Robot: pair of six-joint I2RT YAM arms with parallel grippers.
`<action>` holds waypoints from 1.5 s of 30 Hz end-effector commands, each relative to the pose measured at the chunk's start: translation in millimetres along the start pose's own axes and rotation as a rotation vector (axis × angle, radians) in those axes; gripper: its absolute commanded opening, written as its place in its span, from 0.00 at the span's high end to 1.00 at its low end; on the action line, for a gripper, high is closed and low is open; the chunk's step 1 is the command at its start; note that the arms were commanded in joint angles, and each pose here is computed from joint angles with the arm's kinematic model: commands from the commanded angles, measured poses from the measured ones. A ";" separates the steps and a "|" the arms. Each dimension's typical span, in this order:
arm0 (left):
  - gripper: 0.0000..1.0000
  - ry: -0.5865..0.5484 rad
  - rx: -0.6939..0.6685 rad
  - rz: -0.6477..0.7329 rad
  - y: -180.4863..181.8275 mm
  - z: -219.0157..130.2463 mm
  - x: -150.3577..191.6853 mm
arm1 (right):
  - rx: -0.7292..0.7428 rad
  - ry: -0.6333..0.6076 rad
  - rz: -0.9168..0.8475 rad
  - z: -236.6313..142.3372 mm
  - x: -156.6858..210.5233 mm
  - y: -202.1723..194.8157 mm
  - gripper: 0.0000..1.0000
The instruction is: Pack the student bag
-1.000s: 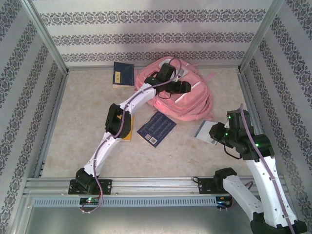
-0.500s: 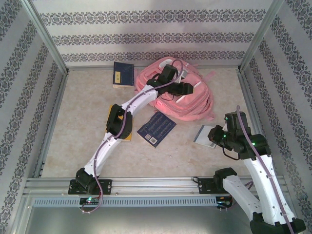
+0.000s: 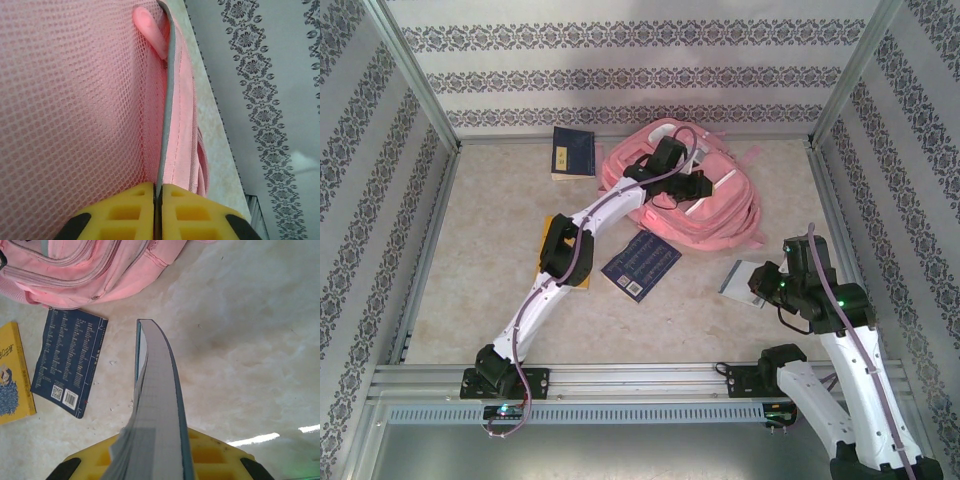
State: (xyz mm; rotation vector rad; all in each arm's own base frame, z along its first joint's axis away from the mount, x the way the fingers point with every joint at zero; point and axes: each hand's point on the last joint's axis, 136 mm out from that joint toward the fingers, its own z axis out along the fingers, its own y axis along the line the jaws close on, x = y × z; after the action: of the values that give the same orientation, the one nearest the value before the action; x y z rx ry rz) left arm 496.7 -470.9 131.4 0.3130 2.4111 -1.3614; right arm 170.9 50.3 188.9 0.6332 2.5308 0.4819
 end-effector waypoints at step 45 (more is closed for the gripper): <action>1.00 -0.298 0.437 -0.317 -91.6 -226.8 -164.7 | -0.673 -0.071 0.215 154.1 -196.6 223.9 1.00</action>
State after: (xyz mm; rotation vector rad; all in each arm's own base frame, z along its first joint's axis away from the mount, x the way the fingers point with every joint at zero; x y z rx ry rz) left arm 577.2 -335.7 301.8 -0.3562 2.1756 -1.8457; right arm 459.1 139.2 202.5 0.7501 2.1274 1.1627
